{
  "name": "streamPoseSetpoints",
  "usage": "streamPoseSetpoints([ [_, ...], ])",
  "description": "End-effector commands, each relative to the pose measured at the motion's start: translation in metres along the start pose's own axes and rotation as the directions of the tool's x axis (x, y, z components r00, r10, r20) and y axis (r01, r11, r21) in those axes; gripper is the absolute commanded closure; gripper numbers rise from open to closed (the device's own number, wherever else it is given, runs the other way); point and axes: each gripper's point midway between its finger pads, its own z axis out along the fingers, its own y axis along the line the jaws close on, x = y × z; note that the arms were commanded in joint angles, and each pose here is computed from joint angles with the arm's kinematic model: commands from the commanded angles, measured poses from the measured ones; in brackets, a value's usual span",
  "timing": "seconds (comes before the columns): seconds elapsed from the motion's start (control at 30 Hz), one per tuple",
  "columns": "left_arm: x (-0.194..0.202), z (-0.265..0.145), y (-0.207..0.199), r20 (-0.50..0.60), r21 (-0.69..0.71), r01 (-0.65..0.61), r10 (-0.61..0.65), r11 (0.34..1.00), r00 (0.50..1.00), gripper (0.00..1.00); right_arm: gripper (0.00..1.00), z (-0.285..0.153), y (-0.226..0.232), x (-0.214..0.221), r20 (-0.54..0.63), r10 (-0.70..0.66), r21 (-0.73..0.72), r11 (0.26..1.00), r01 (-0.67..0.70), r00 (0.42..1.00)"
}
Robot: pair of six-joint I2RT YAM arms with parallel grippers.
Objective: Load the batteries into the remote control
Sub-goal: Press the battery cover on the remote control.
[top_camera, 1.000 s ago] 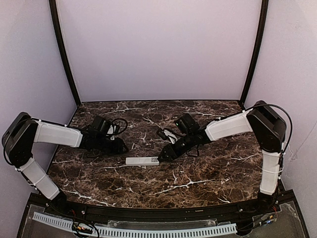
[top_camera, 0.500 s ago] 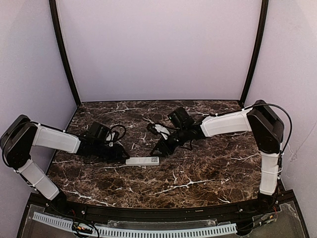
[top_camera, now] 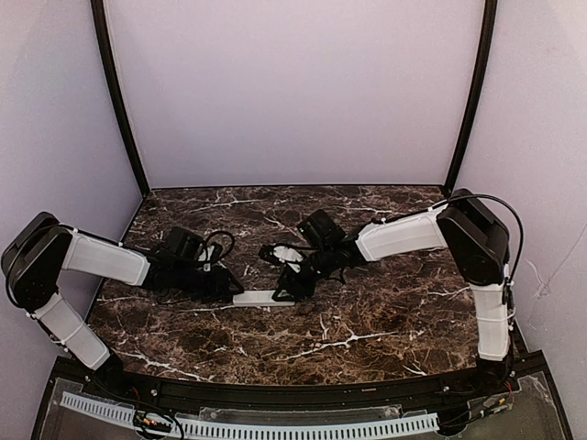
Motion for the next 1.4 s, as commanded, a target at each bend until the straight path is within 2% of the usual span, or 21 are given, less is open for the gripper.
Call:
streamPoseSetpoints([
  [0.0, 0.012, 0.005, 0.001, -0.032, 0.002, 0.005, -0.005, 1.000, 0.999, 0.47, 0.45, 0.010, 0.007, -0.008, 0.011, -0.085, -0.007, 0.996, 0.085, 0.996],
  [0.43, 0.020, 0.012, 0.003, -0.059, -0.040, -0.002, 0.000, 0.999, 0.998, 0.52, 0.48, 0.027, 0.008, 0.007, -0.040, -0.113, 0.006, 0.993, 0.114, 0.993],
  [0.63, 0.023, 0.014, 0.005, -0.075, -0.077, -0.016, 0.011, 0.997, 0.997, 0.55, 0.55, 0.032, 0.011, 0.015, -0.064, -0.120, 0.025, 0.992, 0.122, 0.991],
  [0.97, 0.026, 0.008, 0.023, -0.081, -0.187, -0.002, -0.014, 0.982, 0.997, 0.67, 0.61, 0.031, 0.012, 0.025, -0.083, -0.118, 0.051, 0.991, 0.122, 0.990],
  [1.37, 0.028, 0.004, 0.034, -0.083, -0.248, 0.007, -0.029, 0.969, 0.996, 0.75, 0.68, 0.030, 0.012, 0.033, -0.093, -0.107, 0.063, 0.992, 0.113, 0.990],
])
